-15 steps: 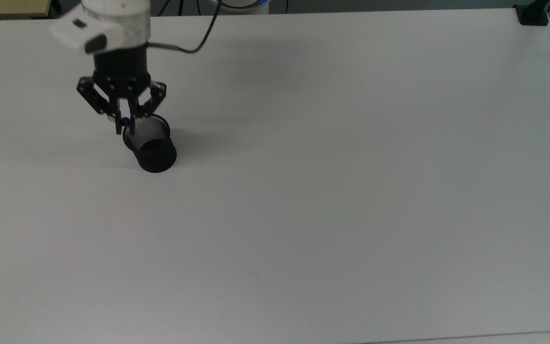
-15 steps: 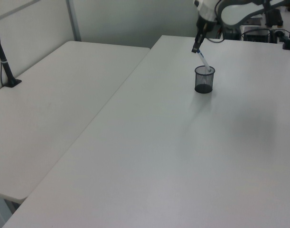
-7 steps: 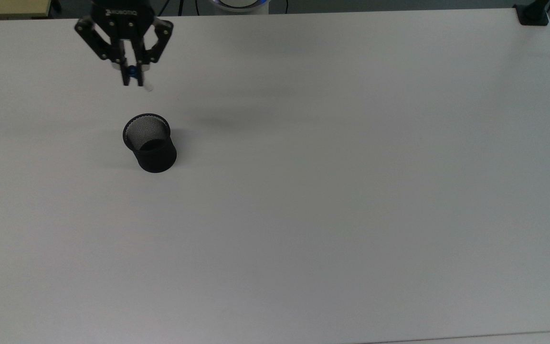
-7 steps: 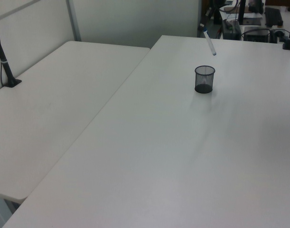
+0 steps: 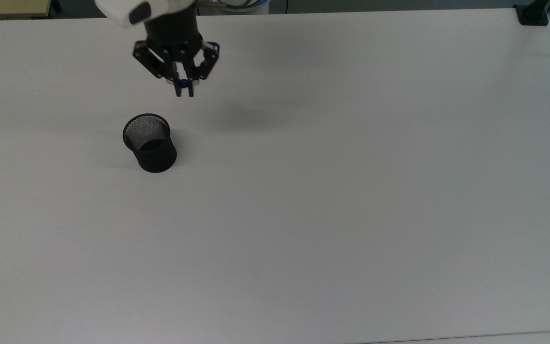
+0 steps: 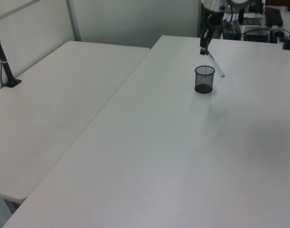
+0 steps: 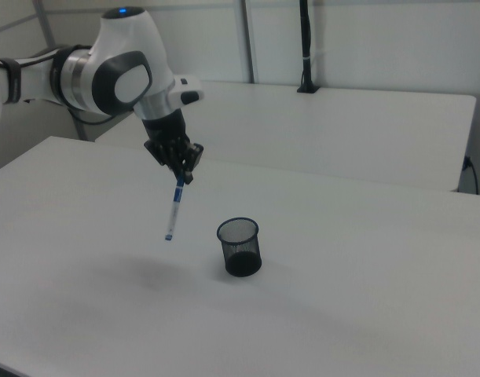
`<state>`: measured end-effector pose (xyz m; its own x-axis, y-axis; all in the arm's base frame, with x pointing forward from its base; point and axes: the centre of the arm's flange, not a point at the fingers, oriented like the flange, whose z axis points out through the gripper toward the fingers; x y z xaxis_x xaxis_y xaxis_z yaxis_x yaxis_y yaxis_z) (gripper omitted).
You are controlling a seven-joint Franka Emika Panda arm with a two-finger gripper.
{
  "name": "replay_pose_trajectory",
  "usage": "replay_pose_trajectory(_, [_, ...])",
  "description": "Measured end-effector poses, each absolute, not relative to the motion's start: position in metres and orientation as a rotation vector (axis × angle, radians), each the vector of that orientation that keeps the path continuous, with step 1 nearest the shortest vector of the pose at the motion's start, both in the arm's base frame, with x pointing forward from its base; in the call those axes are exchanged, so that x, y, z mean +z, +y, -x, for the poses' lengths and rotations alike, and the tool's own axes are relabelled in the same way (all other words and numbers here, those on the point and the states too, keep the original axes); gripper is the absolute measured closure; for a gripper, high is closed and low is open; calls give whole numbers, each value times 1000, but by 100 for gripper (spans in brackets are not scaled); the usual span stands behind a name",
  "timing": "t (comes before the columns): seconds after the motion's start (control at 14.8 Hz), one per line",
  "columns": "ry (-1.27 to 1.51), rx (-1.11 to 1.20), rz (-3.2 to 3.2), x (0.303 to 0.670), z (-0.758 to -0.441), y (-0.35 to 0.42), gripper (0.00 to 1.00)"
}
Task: Remove the marker
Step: 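Carry the marker beside the cup and lower it to the table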
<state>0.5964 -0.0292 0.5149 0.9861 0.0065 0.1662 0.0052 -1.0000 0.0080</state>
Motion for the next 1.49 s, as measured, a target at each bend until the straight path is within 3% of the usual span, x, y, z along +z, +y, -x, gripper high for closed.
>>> replay_pose_trajectory(0.54, [-128, -69, -3161, 394, -614, 24, 82])
replay_pose_trajectory(1.49, [7, -15, -3096, 307, -628, 58, 81])
